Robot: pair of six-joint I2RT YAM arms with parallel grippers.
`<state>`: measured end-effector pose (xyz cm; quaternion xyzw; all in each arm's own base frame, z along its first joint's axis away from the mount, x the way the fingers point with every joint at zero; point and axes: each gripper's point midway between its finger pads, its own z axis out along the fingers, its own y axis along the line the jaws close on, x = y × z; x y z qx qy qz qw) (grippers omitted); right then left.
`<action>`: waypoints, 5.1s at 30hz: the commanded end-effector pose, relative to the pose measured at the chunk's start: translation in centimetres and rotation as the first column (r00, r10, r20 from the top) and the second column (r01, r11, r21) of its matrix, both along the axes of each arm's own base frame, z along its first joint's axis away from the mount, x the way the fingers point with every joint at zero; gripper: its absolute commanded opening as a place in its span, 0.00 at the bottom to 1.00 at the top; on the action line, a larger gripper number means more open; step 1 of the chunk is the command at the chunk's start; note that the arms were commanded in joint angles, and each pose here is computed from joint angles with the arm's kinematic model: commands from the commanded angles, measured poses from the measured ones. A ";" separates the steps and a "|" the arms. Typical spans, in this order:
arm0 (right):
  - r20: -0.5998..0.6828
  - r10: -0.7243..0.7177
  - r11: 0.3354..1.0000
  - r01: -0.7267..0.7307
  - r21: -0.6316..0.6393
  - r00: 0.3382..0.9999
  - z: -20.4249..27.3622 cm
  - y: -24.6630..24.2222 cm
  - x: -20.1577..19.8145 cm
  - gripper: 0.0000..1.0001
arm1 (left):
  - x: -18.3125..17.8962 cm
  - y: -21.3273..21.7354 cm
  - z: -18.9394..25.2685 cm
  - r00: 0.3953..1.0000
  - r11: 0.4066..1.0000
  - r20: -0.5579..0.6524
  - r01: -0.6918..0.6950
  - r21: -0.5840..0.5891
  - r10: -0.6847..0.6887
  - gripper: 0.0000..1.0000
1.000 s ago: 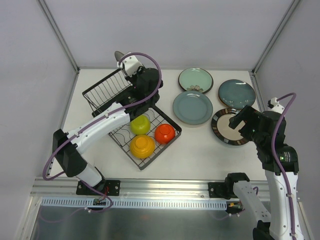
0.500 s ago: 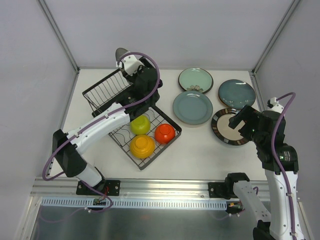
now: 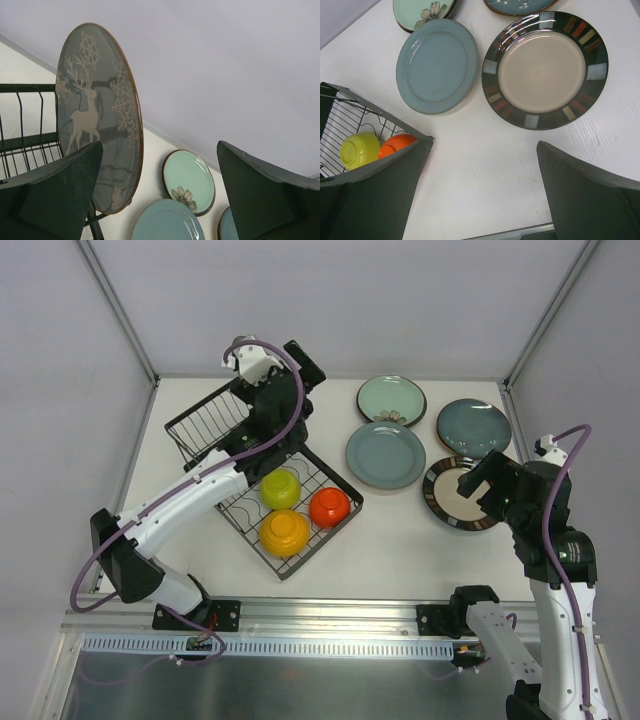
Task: Load the plates into the dish rack
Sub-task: Insert the plate into the dish rack, then grab a plate with the right arm
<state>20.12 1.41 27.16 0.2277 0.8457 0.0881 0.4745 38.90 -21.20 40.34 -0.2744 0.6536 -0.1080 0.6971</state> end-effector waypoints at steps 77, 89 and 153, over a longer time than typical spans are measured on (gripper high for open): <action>-0.422 -0.494 0.611 0.649 0.454 0.760 -23.3 -5.7 4.4 0.76 | -15.0 12.4 -12.7 0.841 0.709 -0.239 0.538 0.456 -0.485 0.99; -0.448 -0.491 0.609 0.662 0.437 0.747 -24.4 -5.6 3.9 0.55 | -14.7 11.8 -13.6 0.819 0.689 -0.271 0.572 0.445 -0.505 0.99; -0.478 -0.305 0.792 0.498 0.353 0.824 -22.3 -4.1 3.4 0.48 | -14.5 11.0 -14.6 0.793 0.666 -0.305 0.609 0.431 -0.528 0.99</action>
